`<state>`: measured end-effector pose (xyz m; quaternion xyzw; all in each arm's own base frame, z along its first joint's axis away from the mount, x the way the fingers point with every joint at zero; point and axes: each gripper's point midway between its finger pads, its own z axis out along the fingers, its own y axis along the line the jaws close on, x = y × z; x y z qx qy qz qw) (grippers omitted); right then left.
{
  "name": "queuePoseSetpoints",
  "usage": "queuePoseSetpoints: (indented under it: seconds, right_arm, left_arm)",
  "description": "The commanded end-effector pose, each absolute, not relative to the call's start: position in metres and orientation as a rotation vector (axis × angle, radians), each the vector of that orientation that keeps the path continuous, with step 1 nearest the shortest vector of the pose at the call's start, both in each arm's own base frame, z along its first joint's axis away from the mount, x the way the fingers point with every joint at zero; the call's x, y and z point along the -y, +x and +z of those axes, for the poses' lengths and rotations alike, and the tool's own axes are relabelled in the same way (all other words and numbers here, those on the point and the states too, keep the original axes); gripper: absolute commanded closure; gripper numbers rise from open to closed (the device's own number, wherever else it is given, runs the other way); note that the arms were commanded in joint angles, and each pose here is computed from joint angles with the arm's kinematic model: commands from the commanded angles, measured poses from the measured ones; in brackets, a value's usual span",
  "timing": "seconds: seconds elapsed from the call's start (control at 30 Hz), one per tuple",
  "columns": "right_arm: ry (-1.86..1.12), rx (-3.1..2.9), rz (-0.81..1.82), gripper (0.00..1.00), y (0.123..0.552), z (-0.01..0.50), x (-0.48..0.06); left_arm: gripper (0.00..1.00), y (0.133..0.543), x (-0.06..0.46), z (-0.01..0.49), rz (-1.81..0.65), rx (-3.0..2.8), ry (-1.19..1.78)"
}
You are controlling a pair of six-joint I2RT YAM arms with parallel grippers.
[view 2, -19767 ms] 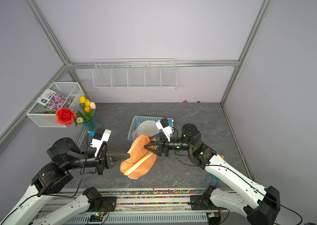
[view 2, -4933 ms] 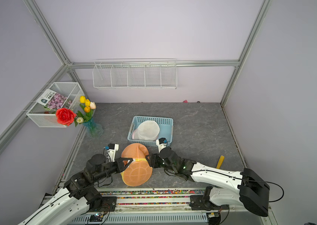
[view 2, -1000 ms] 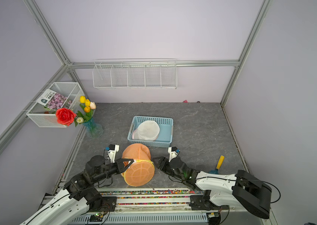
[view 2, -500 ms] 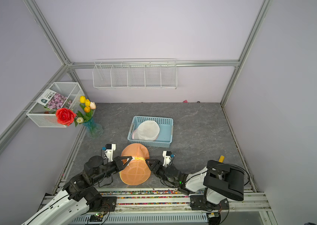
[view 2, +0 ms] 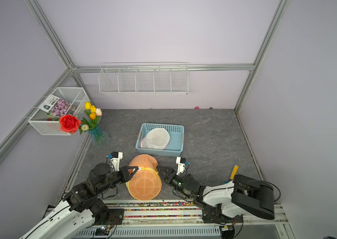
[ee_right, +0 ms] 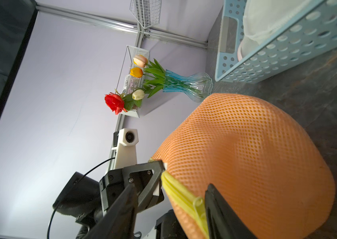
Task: Turn the laundry bag inside out
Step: Zip the zipper on the laundry bag.
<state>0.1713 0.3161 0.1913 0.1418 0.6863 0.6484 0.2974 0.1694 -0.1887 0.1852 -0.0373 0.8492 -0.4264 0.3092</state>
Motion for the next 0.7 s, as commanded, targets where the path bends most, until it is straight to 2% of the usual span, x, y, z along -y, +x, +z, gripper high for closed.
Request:
queuePoseSetpoints:
  seconds: [0.0,0.07,0.13,0.23,0.33,0.4,0.5,0.67]
  right_arm:
    - [0.199,-2.008,1.360,0.44,0.169,0.161,-0.295]
    - [0.129,-2.046,1.146,0.43,0.173,0.160,-0.271]
    - [0.060,-1.995,1.052,0.38,0.176,0.175,-0.257]
    - [-0.054,-2.126,0.818,0.30,0.180,0.171,-0.242]
    - [-0.235,-2.232,0.757,0.33,0.171,0.166,-0.254]
    - [-0.338,-2.225,0.808,0.37,0.165,0.165,-0.269]
    - [-0.311,-2.231,0.876,0.50,0.165,0.159,-0.277]
    - [-0.215,-2.197,1.154,0.50,0.161,0.164,-0.291]
  left_arm:
    - [1.00,0.168,0.195,0.196,-1.149,-2.204,-0.007]
    - [1.00,0.168,0.197,0.197,-1.151,-2.209,0.012]
    - [1.00,0.166,0.201,0.201,-1.165,-2.204,0.054]
    - [1.00,0.163,0.206,0.204,-1.160,-2.219,0.118]
    - [1.00,0.162,0.209,0.205,-1.142,-2.246,0.170]
    - [1.00,0.163,0.208,0.207,-1.126,-2.252,0.180]
    - [1.00,0.163,0.208,0.209,-1.121,-2.251,0.184]
    - [1.00,0.164,0.209,0.210,-1.136,-2.240,0.170]
